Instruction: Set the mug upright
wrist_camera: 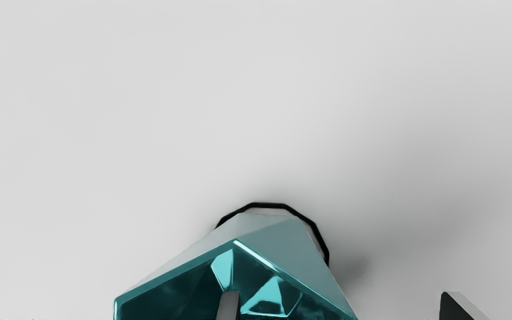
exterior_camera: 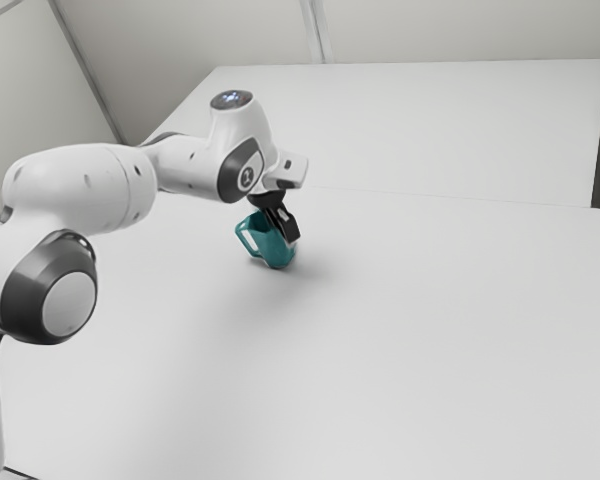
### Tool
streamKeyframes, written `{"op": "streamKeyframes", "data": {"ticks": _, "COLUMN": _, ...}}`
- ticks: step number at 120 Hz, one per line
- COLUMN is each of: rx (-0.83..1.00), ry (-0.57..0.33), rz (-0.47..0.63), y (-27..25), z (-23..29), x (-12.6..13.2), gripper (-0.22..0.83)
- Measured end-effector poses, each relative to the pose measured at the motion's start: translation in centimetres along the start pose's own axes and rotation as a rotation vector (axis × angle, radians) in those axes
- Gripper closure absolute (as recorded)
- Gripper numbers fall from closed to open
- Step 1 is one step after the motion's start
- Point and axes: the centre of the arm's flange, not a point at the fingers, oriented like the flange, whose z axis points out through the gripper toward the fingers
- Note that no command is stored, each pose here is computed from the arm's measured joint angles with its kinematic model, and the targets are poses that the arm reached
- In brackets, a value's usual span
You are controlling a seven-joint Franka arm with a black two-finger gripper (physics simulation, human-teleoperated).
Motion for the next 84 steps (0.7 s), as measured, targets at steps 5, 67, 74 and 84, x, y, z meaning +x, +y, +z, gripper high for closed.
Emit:
{"op": "streamKeyframes", "data": {"ticks": 5, "rx": 0.003, "ry": 0.007, "rz": 0.002, "y": 0.0, "z": -0.9, "x": 0.0, "gripper": 0.11}}
{"op": "streamKeyframes", "data": {"ticks": 67, "rx": -0.029, "ry": 0.045, "rz": -0.133, "y": -2.1, "z": -15.5, "x": -7.7, "gripper": 0.01}}
{"op": "streamKeyframes", "data": {"ticks": 74, "rx": -0.02, "ry": 0.023, "rz": -0.147, "y": -2.6, "z": -17.0, "x": -8.6, "gripper": 0.01}}
{"op": "streamKeyframes", "data": {"ticks": 84, "rx": 0.001, "ry": -0.002, "rz": -0.16, "y": -3.2, "z": -19.6, "x": -9.5, "gripper": 0.0}}
